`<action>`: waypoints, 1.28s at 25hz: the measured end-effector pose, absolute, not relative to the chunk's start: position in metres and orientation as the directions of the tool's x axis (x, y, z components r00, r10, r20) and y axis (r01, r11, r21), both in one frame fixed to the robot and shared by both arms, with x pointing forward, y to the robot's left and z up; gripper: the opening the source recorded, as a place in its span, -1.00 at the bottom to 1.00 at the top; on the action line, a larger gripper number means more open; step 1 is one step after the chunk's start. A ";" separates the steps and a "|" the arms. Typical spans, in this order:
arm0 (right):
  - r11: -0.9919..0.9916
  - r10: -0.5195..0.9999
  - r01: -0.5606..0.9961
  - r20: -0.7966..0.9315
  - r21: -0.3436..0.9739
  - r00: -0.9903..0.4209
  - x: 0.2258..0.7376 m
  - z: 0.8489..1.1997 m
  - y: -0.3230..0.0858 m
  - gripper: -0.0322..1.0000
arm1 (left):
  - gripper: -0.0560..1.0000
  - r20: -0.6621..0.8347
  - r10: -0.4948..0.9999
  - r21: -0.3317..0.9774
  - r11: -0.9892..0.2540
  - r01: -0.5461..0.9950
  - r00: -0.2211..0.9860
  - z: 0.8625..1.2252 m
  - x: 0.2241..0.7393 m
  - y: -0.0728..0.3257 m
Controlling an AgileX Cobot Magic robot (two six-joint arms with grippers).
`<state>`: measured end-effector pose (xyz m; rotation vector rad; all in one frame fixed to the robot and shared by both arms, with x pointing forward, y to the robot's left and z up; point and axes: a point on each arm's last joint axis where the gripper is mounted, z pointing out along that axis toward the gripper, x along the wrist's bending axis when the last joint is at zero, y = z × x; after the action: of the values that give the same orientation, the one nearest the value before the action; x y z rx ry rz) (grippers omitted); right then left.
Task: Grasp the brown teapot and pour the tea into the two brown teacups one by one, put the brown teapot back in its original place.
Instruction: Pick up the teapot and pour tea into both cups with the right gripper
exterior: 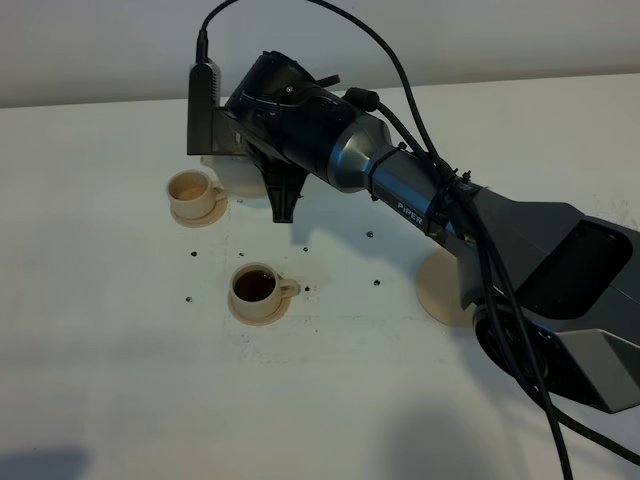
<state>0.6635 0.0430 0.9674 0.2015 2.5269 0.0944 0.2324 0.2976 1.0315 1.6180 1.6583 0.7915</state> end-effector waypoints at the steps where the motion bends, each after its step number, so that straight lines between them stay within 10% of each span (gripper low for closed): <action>1: 0.985 0.170 0.120 -0.567 0.124 -0.806 0.664 0.968 0.044 -0.72 | 0.14 -0.055 0.998 0.810 0.042 0.585 0.003 1.032 0.232 0.298; 32: 0.983 0.137 0.004 -0.714 0.185 -0.686 0.681 0.966 0.056 -0.72 | 0.14 -0.055 0.998 0.809 0.042 0.586 0.003 1.031 0.232 0.298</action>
<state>0.6814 0.0556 0.9659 0.0980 2.3196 0.2148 0.2324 0.2976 1.0315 1.6185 1.6588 0.7910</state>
